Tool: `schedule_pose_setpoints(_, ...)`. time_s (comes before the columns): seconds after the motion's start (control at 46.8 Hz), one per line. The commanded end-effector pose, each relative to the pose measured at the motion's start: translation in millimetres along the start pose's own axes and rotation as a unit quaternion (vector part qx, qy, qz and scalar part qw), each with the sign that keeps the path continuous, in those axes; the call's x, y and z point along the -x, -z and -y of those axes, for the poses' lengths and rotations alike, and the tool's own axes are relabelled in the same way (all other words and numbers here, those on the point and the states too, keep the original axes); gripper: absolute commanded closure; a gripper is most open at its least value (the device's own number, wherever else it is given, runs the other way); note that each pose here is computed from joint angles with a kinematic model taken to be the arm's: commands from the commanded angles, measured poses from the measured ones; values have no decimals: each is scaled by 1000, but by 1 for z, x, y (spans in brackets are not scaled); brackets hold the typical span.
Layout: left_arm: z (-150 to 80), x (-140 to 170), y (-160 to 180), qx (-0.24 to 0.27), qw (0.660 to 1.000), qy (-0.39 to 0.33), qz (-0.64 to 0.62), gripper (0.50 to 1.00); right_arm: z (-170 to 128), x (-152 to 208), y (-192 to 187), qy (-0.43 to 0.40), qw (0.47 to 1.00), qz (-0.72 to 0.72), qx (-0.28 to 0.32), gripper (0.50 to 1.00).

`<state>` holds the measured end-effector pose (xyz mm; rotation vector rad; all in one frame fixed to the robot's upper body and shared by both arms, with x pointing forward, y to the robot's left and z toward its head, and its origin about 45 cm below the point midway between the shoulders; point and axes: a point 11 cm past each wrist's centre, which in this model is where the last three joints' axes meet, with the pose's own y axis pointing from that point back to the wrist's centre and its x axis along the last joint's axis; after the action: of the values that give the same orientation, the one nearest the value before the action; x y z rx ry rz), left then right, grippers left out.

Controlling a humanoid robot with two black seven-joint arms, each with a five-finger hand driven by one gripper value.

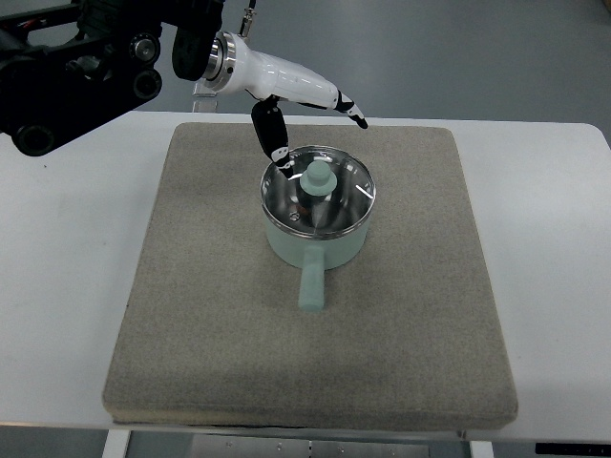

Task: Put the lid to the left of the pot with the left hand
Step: 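Swing the left hand over the pot toward the lid knob, then close the left hand fingers around the green lid knob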

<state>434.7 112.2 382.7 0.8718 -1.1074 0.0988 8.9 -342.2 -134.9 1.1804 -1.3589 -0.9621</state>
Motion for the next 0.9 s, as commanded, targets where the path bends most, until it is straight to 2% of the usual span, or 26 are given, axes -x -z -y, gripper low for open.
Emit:
schedule_pose_setpoints(0.0, 7, 6, -1, -5, 1000, 7, 13, 514, 0, 0, 0, 0, 1000, 1, 0, 579)
schedule_pose_setpoints(0.448, 32, 24, -2, -11, 999, -20, 42, 521, 0, 0, 0, 0, 1000, 0, 0, 579)
schedule_pose_setpoints(0.619, 33, 25, -1, -13, 999, -19, 46, 557, 0, 0, 1, 0, 1000, 0, -1, 579)
schedule_pose_setpoints(0.875, 33, 26, -1, -13, 999, -12, 47, 570, 0, 0, 0, 0, 1000, 0, 0, 579)
